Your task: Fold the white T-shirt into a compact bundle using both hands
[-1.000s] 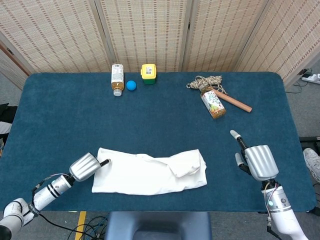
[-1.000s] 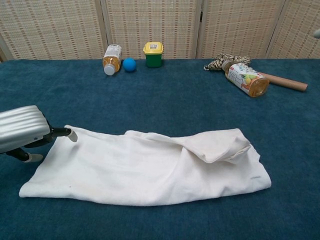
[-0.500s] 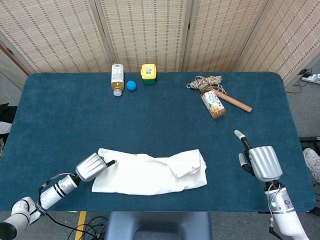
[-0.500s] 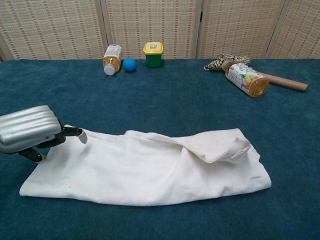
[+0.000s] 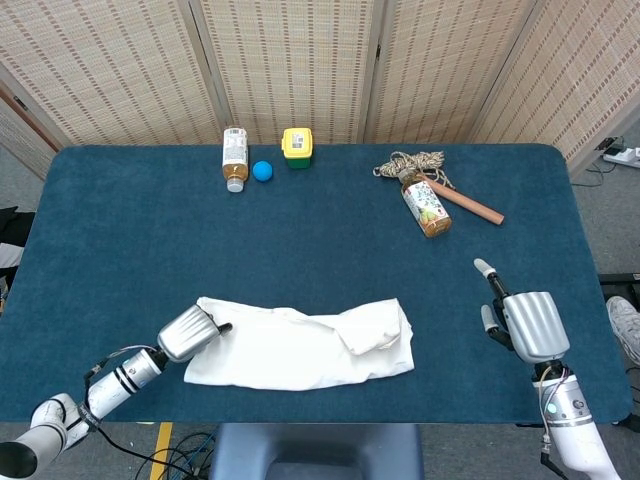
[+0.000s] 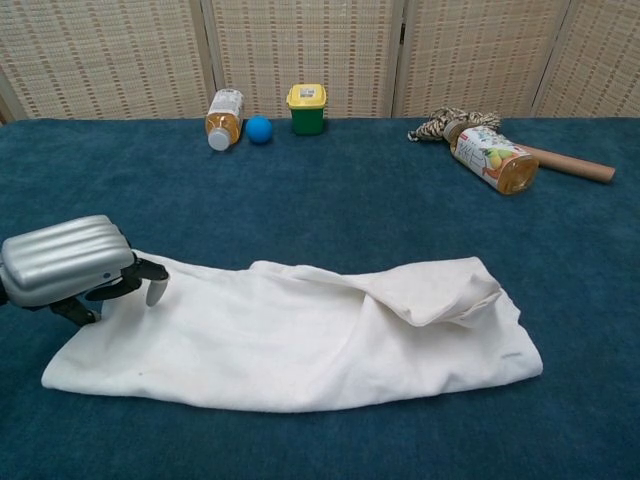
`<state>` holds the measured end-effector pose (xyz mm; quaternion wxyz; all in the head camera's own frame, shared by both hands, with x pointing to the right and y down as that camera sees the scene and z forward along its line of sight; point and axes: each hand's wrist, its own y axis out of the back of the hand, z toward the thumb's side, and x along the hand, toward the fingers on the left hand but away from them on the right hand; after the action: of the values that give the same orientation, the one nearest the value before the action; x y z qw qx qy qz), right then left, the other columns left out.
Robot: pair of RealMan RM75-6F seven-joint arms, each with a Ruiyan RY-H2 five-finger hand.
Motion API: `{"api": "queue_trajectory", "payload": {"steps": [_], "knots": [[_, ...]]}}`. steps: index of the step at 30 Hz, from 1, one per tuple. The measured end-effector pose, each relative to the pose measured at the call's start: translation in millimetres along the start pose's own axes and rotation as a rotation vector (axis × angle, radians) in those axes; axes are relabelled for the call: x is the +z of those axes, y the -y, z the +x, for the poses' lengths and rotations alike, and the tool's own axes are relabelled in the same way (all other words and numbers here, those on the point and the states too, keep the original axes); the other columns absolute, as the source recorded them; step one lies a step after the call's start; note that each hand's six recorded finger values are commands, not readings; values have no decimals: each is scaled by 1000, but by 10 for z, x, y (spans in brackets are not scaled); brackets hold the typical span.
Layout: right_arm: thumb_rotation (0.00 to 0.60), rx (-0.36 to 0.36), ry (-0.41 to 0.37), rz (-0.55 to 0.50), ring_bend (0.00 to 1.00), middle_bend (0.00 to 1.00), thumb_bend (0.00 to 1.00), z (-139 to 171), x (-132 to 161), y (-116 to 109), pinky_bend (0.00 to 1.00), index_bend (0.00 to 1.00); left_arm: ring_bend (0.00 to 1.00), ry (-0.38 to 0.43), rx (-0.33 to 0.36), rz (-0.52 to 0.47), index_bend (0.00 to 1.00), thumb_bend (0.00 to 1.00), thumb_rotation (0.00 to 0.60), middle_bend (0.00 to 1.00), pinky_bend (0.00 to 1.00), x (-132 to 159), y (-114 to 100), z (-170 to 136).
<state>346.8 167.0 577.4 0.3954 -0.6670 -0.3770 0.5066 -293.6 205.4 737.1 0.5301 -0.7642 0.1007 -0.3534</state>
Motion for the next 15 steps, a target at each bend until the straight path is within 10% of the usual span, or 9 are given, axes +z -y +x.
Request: {"api": "queue_trajectory", "payload": {"steps": [15], "knots": [[600, -10, -5, -38, 972, 898, 536, -9, -18, 15, 986, 85, 885, -35, 1, -39, 681, 364, 600, 993, 962, 30, 11, 31]]}}
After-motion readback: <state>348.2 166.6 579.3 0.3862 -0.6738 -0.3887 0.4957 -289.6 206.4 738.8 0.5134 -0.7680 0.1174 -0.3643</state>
